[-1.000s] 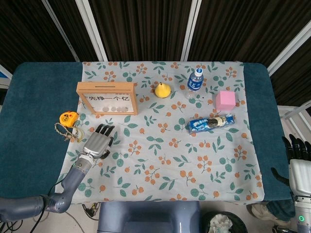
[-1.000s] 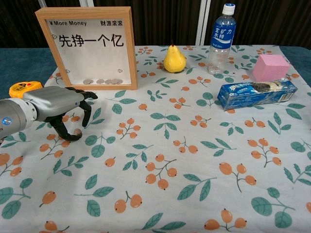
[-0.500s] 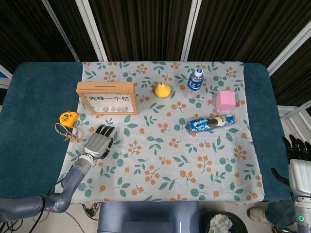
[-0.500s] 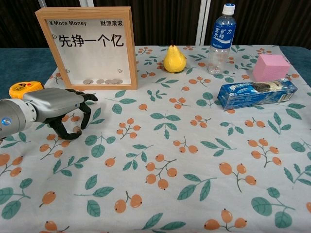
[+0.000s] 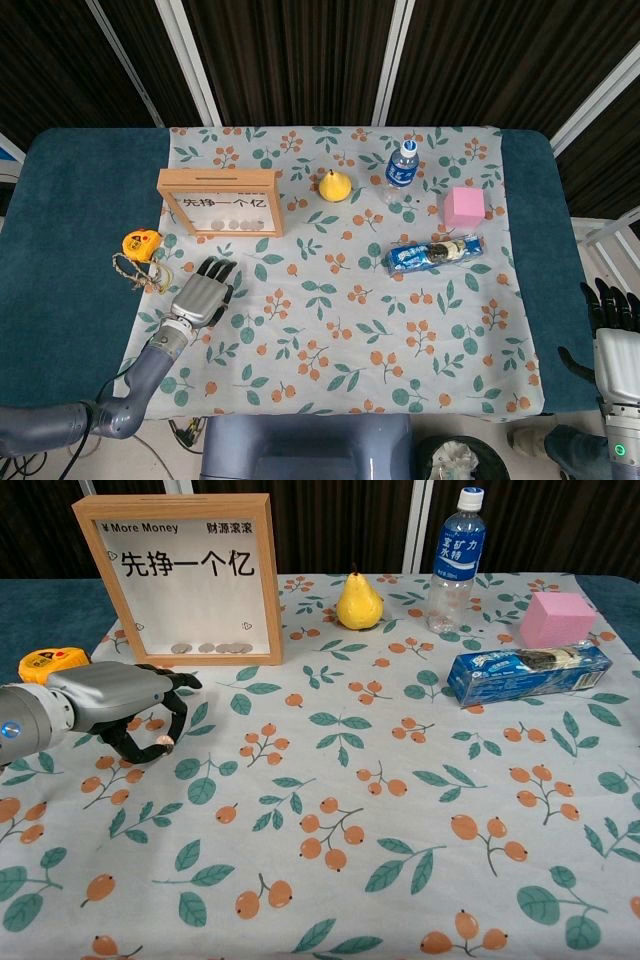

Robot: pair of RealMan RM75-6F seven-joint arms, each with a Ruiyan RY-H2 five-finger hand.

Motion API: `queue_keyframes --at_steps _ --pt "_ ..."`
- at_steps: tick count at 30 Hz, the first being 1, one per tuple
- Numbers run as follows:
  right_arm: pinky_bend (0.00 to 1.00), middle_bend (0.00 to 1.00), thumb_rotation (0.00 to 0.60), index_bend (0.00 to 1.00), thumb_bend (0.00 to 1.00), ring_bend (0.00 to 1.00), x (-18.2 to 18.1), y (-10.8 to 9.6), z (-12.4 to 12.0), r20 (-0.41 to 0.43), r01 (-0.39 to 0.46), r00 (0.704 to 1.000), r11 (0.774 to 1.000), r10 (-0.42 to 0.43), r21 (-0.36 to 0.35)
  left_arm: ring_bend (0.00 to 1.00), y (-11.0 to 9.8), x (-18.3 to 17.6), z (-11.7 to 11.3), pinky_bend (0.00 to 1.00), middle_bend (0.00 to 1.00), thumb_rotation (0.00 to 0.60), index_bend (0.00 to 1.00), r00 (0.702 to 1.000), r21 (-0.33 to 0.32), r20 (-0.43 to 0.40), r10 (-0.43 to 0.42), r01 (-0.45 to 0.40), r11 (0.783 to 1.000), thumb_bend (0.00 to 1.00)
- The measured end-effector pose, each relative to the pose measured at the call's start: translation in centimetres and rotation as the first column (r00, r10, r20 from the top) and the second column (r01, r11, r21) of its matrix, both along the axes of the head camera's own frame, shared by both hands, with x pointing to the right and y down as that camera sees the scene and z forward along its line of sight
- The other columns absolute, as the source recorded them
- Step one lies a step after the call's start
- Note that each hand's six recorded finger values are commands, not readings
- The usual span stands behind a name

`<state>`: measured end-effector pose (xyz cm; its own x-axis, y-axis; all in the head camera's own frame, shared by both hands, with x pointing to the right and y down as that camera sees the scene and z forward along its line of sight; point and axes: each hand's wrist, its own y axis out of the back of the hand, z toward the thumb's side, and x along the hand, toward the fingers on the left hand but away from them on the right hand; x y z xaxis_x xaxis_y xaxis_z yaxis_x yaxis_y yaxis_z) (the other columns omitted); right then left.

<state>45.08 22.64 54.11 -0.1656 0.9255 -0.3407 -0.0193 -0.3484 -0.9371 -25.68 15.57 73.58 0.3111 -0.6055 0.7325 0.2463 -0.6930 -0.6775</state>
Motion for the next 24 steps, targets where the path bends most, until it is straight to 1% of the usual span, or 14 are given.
queue_keyframes --at_steps 7,13,19,24 --pt "0.0 0.0 0.6 0.08 0.3 0.0 -0.01 0.0 0.02 0.0 -0.001 1.0 1.0 0.001 -0.001 0.0 -0.19 -0.02 -0.2 0.0 0.0 0.6 0.56 1.0 0.01 -0.006 -0.007 0.007 1.0 0.47" --pt "0.0 0.0 0.6 0.08 0.3 0.0 0.04 0.06 0.07 0.0 -0.004 1.0 1.0 0.004 -0.008 0.0 -0.16 -0.02 -0.19 0.0 0.03 0.6 0.61 1.0 0.014 -0.011 -0.009 0.009 1.0 0.5" --pt "0.0 0.0 0.6 0.08 0.3 0.0 0.09 0.03 0.0 0.0 -0.007 1.0 1.0 0.007 -0.007 0.0 -0.3 -0.18 -0.31 0.0 0.07 0.6 0.66 1.0 0.03 -0.016 -0.018 0.019 0.999 0.53" --pt "0.0 0.0 0.6 0.08 0.3 0.0 0.06 0.04 0.03 0.001 -0.007 1.0 1.0 0.007 -0.007 0.0 -0.8 -0.22 -0.89 0.0 0.08 0.6 0.67 0.999 0.061 -0.027 -0.025 0.027 0.998 0.53"
